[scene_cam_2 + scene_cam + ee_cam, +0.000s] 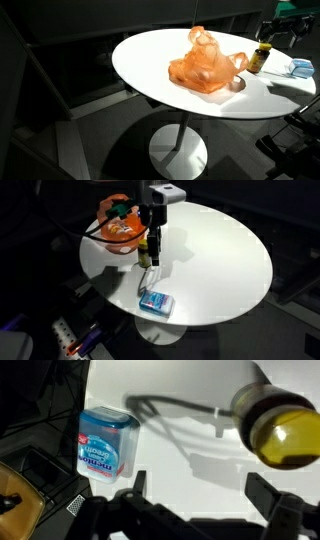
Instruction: Pick up the mentos container from the orange plastic bag and put it on the table
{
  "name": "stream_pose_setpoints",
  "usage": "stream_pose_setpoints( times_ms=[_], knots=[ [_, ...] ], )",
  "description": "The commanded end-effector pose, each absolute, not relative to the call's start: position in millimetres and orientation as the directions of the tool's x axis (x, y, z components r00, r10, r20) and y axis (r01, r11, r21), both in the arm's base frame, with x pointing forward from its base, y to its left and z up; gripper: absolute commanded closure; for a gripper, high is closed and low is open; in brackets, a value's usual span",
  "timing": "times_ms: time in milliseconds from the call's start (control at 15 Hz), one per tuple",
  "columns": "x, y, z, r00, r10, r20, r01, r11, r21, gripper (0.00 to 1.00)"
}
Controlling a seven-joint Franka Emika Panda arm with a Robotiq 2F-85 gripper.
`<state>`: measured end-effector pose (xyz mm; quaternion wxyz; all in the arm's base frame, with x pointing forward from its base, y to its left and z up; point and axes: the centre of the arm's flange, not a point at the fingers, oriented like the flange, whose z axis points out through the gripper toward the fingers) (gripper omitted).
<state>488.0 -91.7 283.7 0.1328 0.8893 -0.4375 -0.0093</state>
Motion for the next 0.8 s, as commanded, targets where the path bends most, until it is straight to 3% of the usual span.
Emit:
stream_pose_setpoints(
  times_ms=[0, 733],
  knots=[
    [498.4, -83.2, 313.0, 0.651, -0.755, 0.078, -0.751, -0.626, 0.211, 0.0],
    [504.2, -28.7, 373.5, 0.914, -0.393, -0.102, -0.392, -0.919, 0.026, 0.0]
  ],
)
